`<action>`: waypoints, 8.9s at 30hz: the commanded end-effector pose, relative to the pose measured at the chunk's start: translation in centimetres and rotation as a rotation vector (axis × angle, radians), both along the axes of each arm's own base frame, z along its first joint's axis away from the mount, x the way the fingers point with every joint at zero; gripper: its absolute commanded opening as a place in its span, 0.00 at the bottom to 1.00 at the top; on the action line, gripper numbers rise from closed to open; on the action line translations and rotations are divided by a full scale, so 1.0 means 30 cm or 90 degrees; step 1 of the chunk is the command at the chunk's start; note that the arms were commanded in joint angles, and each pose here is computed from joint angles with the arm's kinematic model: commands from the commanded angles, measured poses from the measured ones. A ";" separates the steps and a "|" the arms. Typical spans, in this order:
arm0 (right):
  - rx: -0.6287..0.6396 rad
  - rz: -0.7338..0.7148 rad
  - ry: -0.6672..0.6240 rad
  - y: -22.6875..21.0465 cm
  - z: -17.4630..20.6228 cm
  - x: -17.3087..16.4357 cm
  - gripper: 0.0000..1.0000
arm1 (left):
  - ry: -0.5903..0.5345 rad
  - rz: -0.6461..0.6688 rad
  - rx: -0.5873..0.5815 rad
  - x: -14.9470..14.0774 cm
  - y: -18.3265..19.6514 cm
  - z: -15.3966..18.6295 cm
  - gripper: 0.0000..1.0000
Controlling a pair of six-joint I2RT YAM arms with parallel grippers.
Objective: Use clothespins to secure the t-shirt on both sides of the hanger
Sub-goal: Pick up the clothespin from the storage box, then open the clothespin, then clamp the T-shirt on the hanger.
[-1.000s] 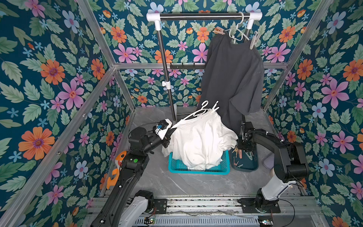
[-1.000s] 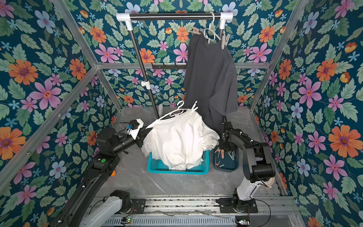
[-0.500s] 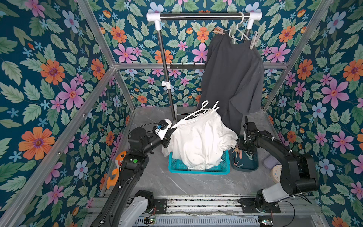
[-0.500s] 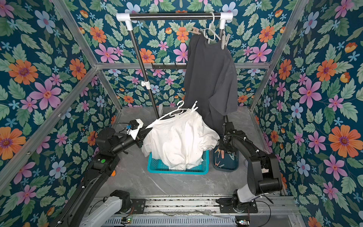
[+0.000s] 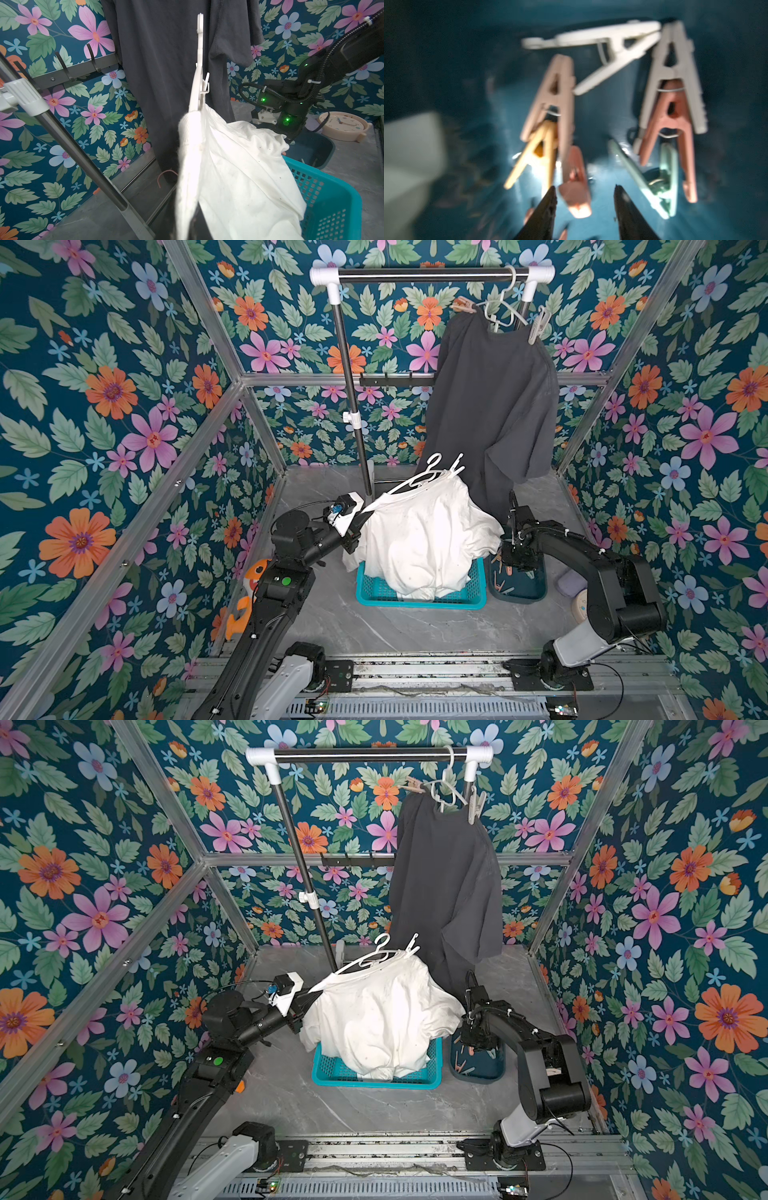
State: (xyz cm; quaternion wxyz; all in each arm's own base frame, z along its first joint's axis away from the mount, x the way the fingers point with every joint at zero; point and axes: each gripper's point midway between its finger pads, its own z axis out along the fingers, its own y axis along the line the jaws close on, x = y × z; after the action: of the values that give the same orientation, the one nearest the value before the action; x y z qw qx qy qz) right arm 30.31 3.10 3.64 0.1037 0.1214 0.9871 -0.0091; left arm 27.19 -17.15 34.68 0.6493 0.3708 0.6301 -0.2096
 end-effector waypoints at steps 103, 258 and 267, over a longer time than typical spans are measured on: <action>0.001 -0.034 0.111 0.014 -0.061 -0.097 0.15 | -0.062 0.005 -0.015 -0.024 0.011 0.077 0.00; 0.525 1.015 -0.677 1.137 1.238 -0.019 0.37 | 0.068 -0.203 0.009 0.004 -0.192 0.053 0.00; 0.511 1.009 -0.687 1.115 1.283 -0.040 0.72 | 0.057 -0.192 0.015 0.000 -0.183 0.053 0.00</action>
State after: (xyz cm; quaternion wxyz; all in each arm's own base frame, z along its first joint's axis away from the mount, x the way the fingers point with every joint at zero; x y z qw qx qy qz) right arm 29.70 36.96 41.21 0.4496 -0.5428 0.5453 0.4537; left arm 27.11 -22.68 35.05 0.5543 0.4522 0.6189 -0.3243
